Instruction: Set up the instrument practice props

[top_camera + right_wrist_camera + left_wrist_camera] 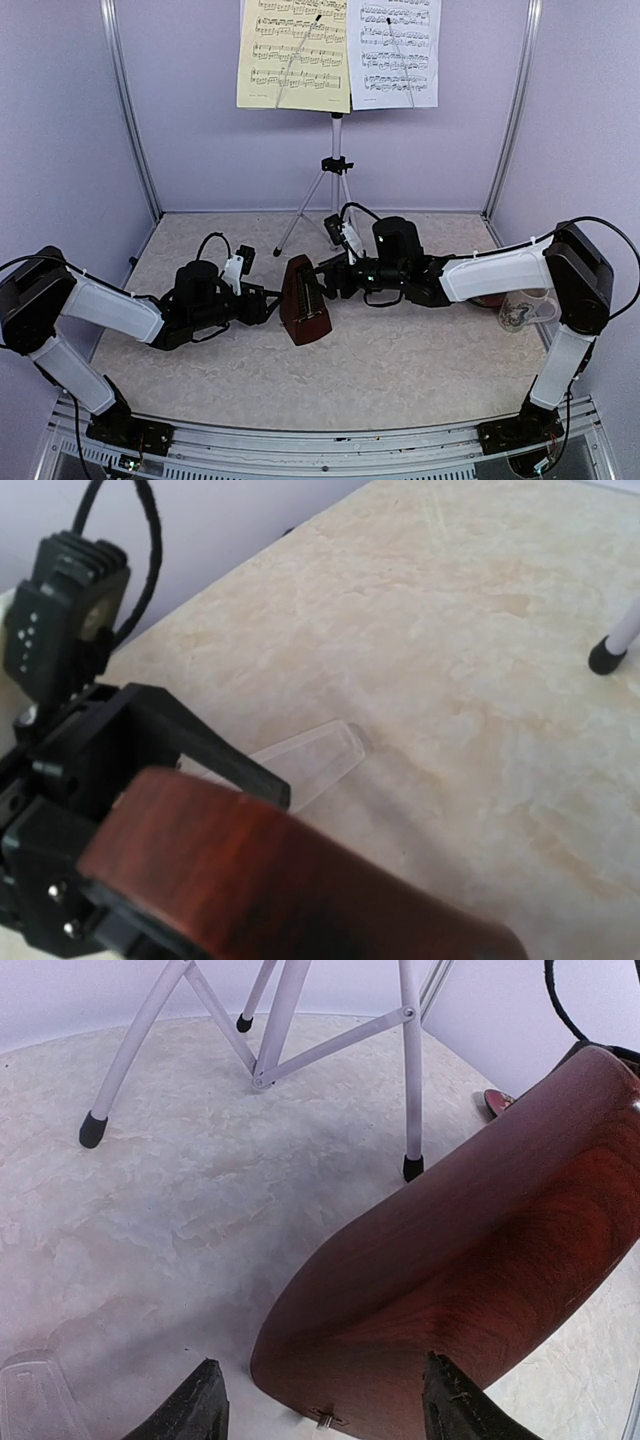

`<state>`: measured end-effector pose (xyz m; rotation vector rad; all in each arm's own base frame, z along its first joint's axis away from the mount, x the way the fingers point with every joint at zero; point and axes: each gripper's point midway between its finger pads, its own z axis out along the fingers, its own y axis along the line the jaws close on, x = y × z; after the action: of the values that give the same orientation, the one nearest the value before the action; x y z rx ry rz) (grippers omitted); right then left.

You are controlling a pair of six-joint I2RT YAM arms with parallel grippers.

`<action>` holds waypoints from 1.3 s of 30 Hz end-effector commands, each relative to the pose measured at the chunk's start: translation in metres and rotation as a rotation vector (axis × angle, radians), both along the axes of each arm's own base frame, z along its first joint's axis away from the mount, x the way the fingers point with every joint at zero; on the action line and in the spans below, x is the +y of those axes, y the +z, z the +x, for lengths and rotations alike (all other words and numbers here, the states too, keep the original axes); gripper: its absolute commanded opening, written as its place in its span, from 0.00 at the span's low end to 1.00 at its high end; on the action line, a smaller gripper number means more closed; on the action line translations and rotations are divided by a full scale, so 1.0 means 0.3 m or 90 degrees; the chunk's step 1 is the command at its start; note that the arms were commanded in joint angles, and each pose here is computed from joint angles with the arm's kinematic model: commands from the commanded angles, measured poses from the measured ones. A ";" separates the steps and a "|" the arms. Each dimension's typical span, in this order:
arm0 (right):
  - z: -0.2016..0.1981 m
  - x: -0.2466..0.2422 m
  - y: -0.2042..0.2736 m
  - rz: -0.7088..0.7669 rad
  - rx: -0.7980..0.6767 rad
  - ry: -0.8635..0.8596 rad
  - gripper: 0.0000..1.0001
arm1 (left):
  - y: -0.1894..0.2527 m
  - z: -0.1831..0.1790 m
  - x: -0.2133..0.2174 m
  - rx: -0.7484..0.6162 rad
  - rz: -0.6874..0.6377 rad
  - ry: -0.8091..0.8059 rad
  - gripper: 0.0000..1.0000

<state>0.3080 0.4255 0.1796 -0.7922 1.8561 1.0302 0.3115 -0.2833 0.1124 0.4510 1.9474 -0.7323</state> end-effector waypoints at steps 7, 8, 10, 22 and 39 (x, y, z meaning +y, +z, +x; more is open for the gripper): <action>0.001 0.012 -0.006 -0.007 -0.001 -0.005 0.53 | 0.033 0.018 -0.017 -0.024 -0.006 0.000 0.65; 0.000 0.011 -0.010 -0.008 0.000 -0.005 0.51 | 0.035 0.018 -0.019 -0.024 -0.007 0.000 0.65; -0.001 0.006 -0.017 -0.011 0.002 -0.007 0.48 | 0.032 0.017 -0.019 -0.023 -0.006 0.000 0.65; -0.004 -0.012 -0.039 -0.020 0.011 -0.015 0.37 | 0.029 0.019 -0.022 -0.022 -0.004 -0.002 0.65; -0.050 -0.066 -0.051 -0.018 0.007 -0.012 0.49 | 0.023 0.030 -0.033 -0.016 -0.005 -0.001 0.65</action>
<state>0.2959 0.4086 0.1408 -0.7936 1.9556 0.9775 0.3141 -0.2869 0.1101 0.4537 1.9531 -0.7298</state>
